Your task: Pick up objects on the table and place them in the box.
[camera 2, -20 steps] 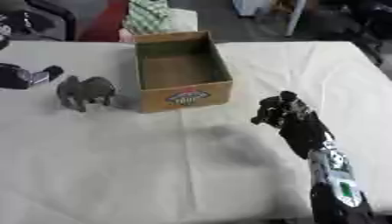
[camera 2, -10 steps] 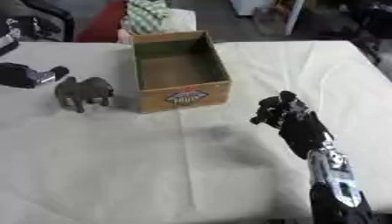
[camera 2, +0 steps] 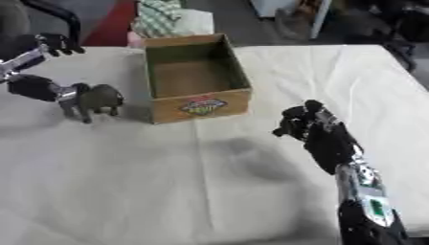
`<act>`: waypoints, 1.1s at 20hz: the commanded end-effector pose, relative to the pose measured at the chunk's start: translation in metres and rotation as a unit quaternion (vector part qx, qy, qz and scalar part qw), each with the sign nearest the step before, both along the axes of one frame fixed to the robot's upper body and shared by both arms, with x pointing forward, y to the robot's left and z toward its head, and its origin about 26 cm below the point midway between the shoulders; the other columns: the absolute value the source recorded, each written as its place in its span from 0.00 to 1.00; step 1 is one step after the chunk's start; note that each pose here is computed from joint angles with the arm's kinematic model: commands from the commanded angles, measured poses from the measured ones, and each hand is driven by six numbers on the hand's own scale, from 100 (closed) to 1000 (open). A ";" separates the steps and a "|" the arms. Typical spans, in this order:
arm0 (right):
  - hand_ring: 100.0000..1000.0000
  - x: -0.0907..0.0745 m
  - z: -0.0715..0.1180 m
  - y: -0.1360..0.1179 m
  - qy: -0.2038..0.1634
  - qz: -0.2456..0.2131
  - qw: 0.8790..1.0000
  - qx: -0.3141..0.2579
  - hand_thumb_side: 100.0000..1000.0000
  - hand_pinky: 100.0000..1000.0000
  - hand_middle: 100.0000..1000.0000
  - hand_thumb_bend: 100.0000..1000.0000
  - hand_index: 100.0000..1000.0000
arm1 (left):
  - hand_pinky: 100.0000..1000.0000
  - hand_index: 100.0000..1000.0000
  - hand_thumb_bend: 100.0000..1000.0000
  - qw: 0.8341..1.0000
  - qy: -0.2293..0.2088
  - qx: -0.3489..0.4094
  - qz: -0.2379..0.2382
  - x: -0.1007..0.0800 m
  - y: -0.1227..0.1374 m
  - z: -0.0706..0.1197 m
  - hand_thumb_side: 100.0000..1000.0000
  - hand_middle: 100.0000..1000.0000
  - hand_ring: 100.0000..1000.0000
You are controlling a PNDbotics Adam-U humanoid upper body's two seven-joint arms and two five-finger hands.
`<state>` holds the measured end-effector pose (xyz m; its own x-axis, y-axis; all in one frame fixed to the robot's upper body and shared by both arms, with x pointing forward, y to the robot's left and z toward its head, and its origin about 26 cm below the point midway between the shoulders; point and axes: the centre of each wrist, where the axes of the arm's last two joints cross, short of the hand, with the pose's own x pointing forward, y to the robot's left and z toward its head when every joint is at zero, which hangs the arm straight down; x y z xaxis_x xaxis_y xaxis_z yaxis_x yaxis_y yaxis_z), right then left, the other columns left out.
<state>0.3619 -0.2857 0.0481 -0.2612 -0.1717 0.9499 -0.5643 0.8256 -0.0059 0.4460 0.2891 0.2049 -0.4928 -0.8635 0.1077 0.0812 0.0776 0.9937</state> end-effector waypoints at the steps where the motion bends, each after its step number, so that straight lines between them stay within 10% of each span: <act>1: 0.49 0.003 0.008 -0.001 -0.011 0.002 1.000 -0.007 0.86 0.66 0.49 0.00 0.64 | 0.78 0.85 0.41 1.000 -0.003 0.022 0.003 0.009 -0.001 0.001 0.46 0.79 0.80; 22: 0.49 0.003 0.006 -0.001 -0.009 0.003 1.000 -0.008 0.87 0.66 0.49 0.00 0.64 | 0.74 0.82 0.37 0.997 0.047 0.067 0.008 0.023 -0.005 -0.046 0.44 0.72 0.73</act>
